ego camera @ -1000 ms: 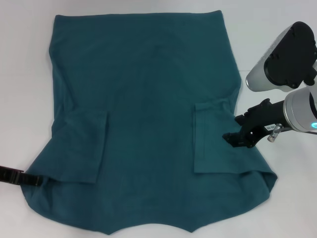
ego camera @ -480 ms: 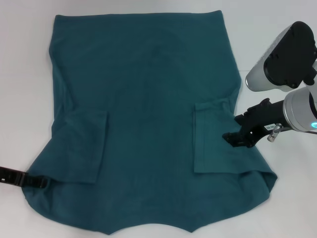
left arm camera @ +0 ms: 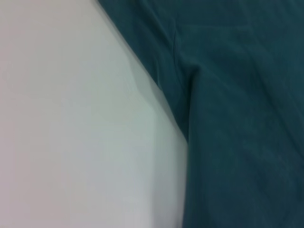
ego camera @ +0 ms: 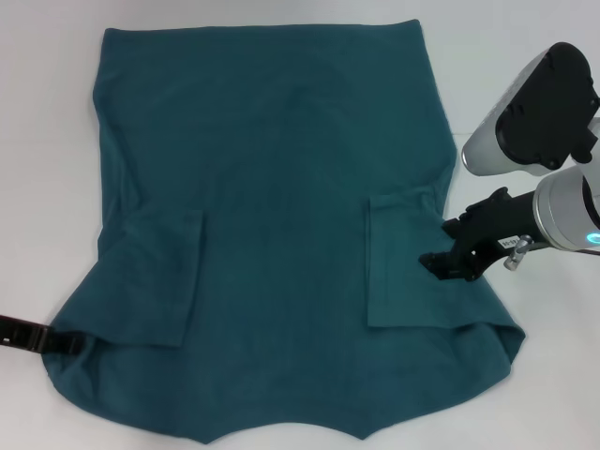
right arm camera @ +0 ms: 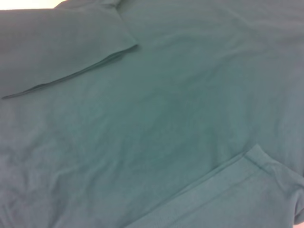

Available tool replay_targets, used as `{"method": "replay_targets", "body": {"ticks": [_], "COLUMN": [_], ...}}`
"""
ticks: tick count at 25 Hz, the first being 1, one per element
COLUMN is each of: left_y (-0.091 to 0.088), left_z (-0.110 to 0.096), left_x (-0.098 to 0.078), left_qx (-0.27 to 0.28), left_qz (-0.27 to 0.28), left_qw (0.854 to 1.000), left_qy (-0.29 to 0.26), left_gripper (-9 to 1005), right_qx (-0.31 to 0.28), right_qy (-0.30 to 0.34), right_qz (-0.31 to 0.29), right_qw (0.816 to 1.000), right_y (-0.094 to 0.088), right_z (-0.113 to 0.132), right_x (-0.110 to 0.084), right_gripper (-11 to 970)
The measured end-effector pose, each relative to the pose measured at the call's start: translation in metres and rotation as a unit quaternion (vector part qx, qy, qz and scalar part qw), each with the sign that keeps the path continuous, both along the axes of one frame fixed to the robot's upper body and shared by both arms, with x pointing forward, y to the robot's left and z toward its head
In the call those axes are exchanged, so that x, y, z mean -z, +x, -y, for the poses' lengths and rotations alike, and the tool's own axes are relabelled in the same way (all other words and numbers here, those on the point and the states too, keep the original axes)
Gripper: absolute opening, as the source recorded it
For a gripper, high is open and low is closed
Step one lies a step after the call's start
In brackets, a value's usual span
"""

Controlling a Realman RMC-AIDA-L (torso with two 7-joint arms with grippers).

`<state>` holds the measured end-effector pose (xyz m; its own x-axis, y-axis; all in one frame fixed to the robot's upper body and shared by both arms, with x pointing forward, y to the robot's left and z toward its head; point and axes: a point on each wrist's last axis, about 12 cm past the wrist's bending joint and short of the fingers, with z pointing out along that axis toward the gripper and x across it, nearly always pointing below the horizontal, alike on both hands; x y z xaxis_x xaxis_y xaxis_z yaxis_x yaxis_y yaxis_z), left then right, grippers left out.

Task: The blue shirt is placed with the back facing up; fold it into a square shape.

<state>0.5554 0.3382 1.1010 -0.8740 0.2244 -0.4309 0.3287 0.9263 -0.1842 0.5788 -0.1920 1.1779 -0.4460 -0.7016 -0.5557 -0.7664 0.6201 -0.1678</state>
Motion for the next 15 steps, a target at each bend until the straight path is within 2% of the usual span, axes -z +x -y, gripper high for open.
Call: {"method": "replay_targets", "body": {"ticks": [5,15], "left_y": [0.0011,0.0033], "left_z": [0.0001,-0.0054], "left_x": [0.0001,0.0], "left_qx": [-0.001,-0.01], "left_qz": [0.003,0.009], "left_qw": [1.0,1.0], "left_qy": [0.002,0.019], "left_gripper": [570,570], "right_qx": [0.0,-0.001], "right_qy": [0.0,-0.001], "right_qz": [0.0,0.0], "right_qw": [1.0,1.0], "right_y": [0.0002,0.0001], "right_z": [-0.0003,-0.0006], "right_x": [-0.0001,0.0002], "right_gripper": [545,544]}}
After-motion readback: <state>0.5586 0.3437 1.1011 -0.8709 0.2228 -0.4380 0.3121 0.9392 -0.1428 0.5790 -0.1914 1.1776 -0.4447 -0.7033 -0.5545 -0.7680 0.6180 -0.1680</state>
